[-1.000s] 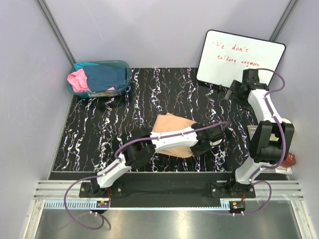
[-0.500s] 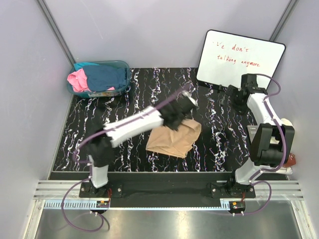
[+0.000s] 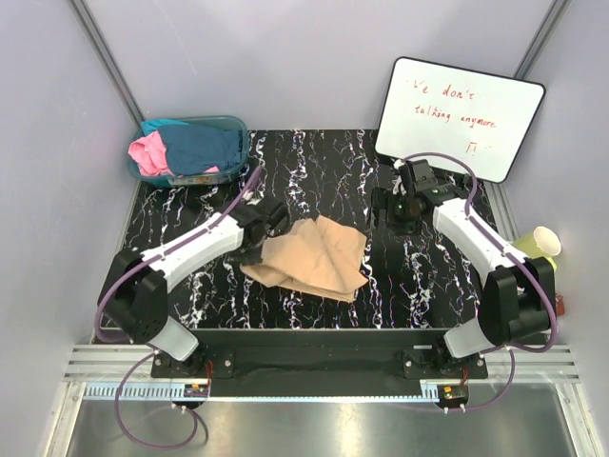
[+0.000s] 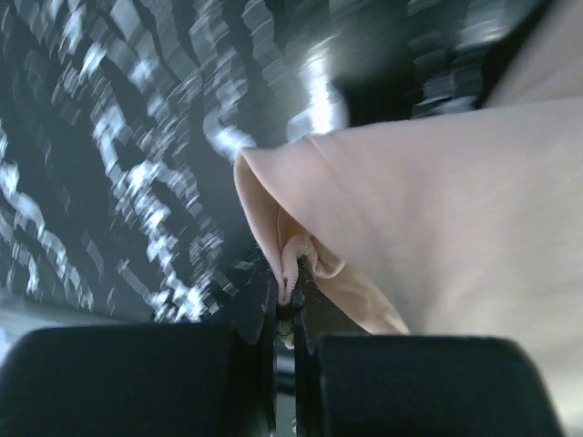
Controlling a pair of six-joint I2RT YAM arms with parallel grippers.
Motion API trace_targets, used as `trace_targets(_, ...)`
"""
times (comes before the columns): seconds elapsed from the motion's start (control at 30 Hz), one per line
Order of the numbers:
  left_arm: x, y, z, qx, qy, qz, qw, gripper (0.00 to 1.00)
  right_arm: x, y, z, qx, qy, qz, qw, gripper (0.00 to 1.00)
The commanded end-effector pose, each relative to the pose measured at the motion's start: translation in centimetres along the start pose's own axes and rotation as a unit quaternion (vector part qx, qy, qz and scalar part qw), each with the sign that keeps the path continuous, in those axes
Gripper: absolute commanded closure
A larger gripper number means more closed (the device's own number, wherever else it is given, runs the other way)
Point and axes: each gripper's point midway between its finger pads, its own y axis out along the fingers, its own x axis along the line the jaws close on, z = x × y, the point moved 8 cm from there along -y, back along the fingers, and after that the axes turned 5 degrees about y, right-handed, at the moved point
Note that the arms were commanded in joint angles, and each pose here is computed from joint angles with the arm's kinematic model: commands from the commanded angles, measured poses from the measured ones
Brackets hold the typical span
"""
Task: Fold and stack the t-shirts
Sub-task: Flatten out the tshirt
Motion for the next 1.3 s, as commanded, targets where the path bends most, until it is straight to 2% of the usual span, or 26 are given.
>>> trace_targets(0.0, 4.4, -0.9, 1.0, -0.024, -0.095, -0.053, 0.994, 1.0, 1.4, -0.5, 1.0, 0.011, -0.008, -0.035, 0.999, 0.06)
trace_targets(0.2, 9.9, -1.2, 0.9, -0.035, -0.178, -0.1, 0.978, 1.0, 1.6, -0.4, 1.8, 0.028, -0.016, -0.045, 0.998, 0.06)
trace_targets(0.4, 14.5, -1.1, -0.3, -0.05, -0.229, -0.121, 0.965, 1.0, 2.5, 0.1, 2.5, 0.049, -0.026, -0.062, 0.997, 0.06)
trace_targets(0.57, 16.6, 2.3, 0.2, 0.014, -0.235, -0.152, 0.96, 1.0, 3.4, 1.0, 3.3, 0.075, -0.04, -0.075, 0.994, 0.07)
trace_targets(0.67, 17.4, 3.8, -0.1, 0.042, -0.234, -0.16, 0.958, 0.81, 3.9, 1.6, 3.8, 0.089, -0.047, -0.079, 0.992, 0.06)
trace_targets(0.7, 17.4, 3.6, -0.4, 0.04, -0.235, -0.154, 0.959, 0.57, 4.0, 1.7, 3.9, 0.092, -0.047, -0.078, 0.992, 0.07)
trace_targets(0.73, 17.3, 3.2, -0.8, 0.031, -0.24, -0.149, 0.959, 0.37, 4.0, 1.9, 4.0, 0.095, -0.047, -0.076, 0.991, 0.07)
trace_targets(0.77, 17.1, 1.7, -1.6, -0.003, -0.245, -0.138, 0.96, 0.23, 3.9, 2.0, 4.0, 0.096, -0.047, -0.076, 0.991, 0.07)
trace_targets(0.8, 16.8, 0.6, -2.0, -0.026, -0.248, -0.129, 0.96, 0.09, 3.9, 2.0, 4.0, 0.097, -0.047, -0.075, 0.991, 0.07)
trace_targets(0.83, 16.2, -0.4, -2.5, -0.049, -0.249, -0.114, 0.961, 0.01, 3.9, 2.0, 4.0, 0.097, -0.047, -0.075, 0.991, 0.07)
trace_targets(0.87, 14.8, -2.5, -3.5, -0.096, -0.235, -0.071, 0.965, 0.01, 3.9, 2.1, 3.9, 0.096, -0.047, -0.074, 0.992, 0.07)
trace_targets(0.93, 12.8, -4.2, -4.4, -0.131, -0.214, -0.019, 0.968, 0.01, 3.8, 2.4, 3.9, 0.099, -0.044, -0.071, 0.992, 0.07)
trace_targets(0.97, 10.2, -5.4, -5.1, -0.153, -0.18, 0.037, 0.971, 0.01, 3.8, 2.5, 3.9, 0.101, -0.045, -0.07, 0.991, 0.07)
trace_targets(1.17, -1.2, -6.0, -5.5, -0.142, -0.017, 0.165, 0.976, 0.02, 4.2, 3.7, 3.3, 0.11, -0.04, -0.069, 0.991, 0.07)
trace_targets(1.27, -5.6, -5.1, -5.1, -0.121, 0.069, 0.188, 0.972, 0.04, 4.3, 4.1, 3.0, 0.111, -0.038, -0.064, 0.991, 0.07)
